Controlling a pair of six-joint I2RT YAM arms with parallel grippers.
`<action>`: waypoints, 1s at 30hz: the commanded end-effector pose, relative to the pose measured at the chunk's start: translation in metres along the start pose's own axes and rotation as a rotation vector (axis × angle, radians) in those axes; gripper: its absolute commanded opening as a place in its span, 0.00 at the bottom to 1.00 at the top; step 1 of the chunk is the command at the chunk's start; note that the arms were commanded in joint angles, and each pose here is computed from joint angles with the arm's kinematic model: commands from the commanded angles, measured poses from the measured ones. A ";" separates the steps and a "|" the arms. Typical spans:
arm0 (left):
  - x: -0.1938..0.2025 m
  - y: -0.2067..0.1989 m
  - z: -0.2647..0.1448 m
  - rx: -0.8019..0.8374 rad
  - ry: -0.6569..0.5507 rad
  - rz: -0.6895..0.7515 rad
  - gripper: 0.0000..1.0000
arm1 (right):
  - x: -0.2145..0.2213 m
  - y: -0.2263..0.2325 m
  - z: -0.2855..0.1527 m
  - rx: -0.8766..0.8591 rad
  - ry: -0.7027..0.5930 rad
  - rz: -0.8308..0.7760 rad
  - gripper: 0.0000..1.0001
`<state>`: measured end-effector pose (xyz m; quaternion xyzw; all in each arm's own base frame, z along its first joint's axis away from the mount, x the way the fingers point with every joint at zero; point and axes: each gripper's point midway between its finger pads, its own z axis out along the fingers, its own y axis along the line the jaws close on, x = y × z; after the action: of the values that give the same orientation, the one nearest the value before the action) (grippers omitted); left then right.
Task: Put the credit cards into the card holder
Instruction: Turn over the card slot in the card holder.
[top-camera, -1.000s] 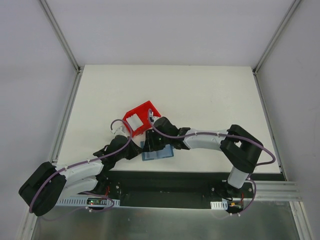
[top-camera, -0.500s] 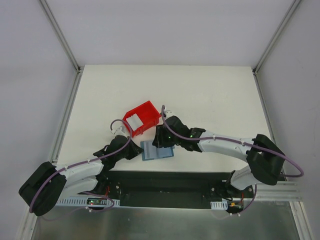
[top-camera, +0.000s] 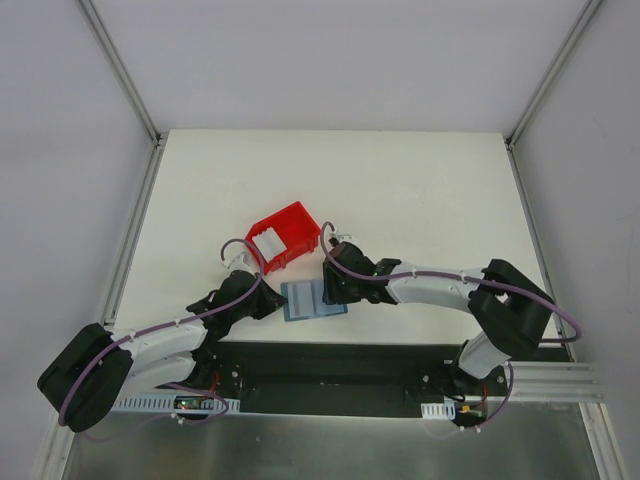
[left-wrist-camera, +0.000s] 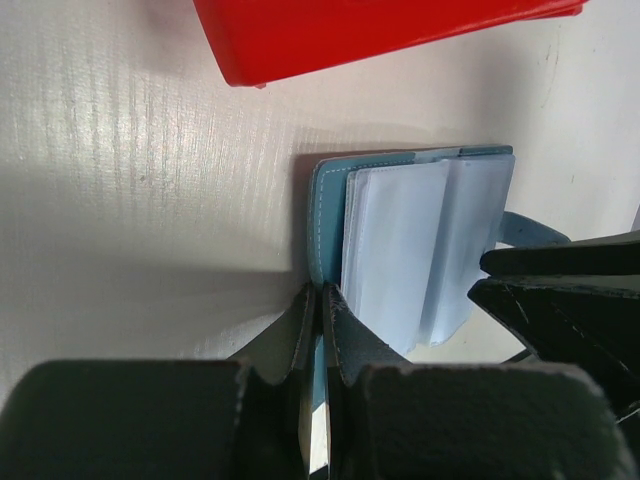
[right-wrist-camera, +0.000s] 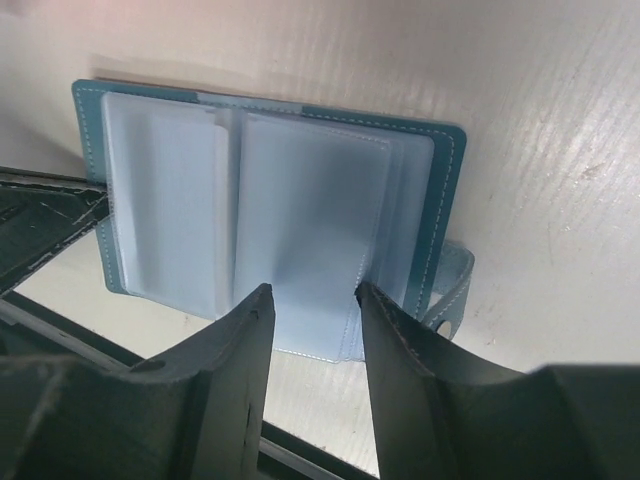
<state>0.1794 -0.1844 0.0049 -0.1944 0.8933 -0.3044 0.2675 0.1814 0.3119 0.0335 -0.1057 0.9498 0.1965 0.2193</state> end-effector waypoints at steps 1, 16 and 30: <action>0.031 0.069 -0.009 -0.234 0.099 0.056 0.00 | 0.003 0.010 0.006 -0.031 0.028 0.014 0.42; 0.032 0.068 -0.008 -0.230 0.107 0.059 0.00 | -0.010 0.027 -0.005 0.067 0.008 -0.143 0.13; 0.032 0.069 -0.008 -0.224 0.104 0.059 0.00 | -0.011 0.081 0.014 -0.203 0.083 -0.107 0.25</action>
<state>0.1802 -0.1850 0.0049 -0.1942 0.8926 -0.3057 0.2685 0.1706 0.3624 0.0369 -0.1768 0.9437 0.2084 0.1864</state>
